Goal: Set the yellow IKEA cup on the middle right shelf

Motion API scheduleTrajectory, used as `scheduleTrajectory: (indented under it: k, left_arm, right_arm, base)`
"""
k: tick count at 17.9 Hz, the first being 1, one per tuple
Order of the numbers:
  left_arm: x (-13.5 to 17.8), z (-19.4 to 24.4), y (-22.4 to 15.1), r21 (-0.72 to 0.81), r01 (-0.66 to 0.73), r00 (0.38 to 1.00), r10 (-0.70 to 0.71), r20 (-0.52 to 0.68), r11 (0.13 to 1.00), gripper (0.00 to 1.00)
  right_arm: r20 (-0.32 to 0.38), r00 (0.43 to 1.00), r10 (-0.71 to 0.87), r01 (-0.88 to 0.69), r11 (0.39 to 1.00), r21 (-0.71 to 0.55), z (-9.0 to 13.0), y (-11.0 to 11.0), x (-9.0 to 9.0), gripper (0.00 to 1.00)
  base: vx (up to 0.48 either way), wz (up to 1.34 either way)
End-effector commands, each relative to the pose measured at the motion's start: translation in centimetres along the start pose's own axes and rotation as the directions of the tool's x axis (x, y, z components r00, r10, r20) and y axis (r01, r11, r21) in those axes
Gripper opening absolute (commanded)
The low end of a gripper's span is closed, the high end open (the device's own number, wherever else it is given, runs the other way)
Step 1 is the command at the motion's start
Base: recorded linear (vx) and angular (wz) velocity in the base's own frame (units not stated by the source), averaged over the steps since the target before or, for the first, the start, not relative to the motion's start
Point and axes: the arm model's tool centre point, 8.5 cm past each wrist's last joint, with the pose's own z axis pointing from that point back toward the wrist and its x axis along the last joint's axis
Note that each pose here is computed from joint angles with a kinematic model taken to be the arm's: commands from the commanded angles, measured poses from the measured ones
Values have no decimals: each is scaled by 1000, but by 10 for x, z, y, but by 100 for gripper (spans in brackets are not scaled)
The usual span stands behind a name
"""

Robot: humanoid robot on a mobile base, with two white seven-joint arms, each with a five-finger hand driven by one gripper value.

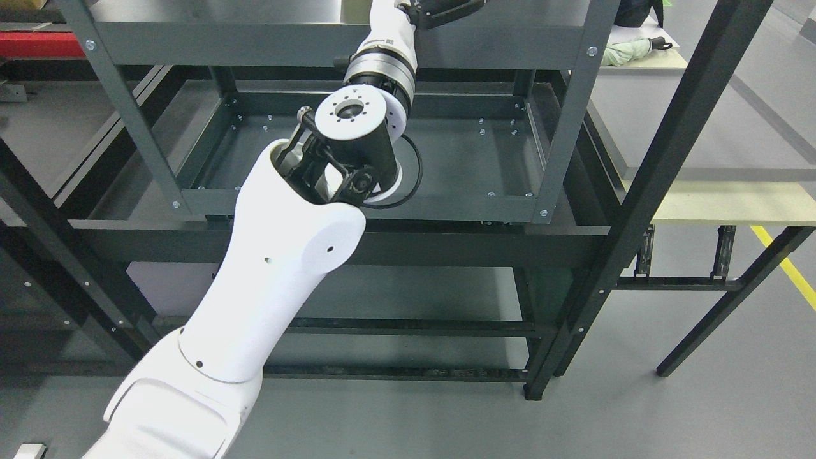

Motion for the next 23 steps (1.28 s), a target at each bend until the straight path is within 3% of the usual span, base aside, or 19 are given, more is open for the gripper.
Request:
scheduleTrajectory:
  k: [1,6,11,13,15,17,19,20,23]
  left_arm:
    - [-43,56,-37,-154,41,999,-43,-10,987,99]
    - [-124,83,-41,-167,74,982,-101,-158,983,99]
    - [-209,99,14,1,123,947,-117,-300,992,99]
    - [-219,91,38,8,13,964,-11,-265,1000,99]
    - [-217,82,57,-59,-88,985,78,-155,994,99]
    - [-236,78,87,-81,-31,997,25,-74,996,99]
    - [-249,81,135,31,32,999,-32,8,999,99]
    - [-250,84,157,92,30,999,-31,12,995,99]
    - [-267,100,211,240,37,992,-6,-126,970,99]
  right_arm:
    - [-9,1000,-6,4,974,-225,3,-28,-7,99]
    - [-9,1000,-6,4,974,-225,3,-28,-7,99]
    - [-9,1000,-6,4,974,-225,3,-28,-7,99]
    - [-9,1000,-6,4,974,-225,3,-28,-7,99]
    - [-9,1000,-6,4,974,-225,3,-28,-7,99]
    - [-9,1000,-6,4,974,-225,3,-28,-7,99]
    - [-9,1000,-6,4,974,-225,3,-28,-7,99]
    - [-9,1000,-6,4,974,-225,3,-28,-7,99]
    - [-9,1000,-6,4,974,-225,3,-28,-7,99]
  base:
    - [-144,109]
    - [-106,156]
    - [-38,25]
    - [-10,0]
    - [0,0]
    - [0,0]
    - [0,0]
    - [0,0]
    - [0,0]
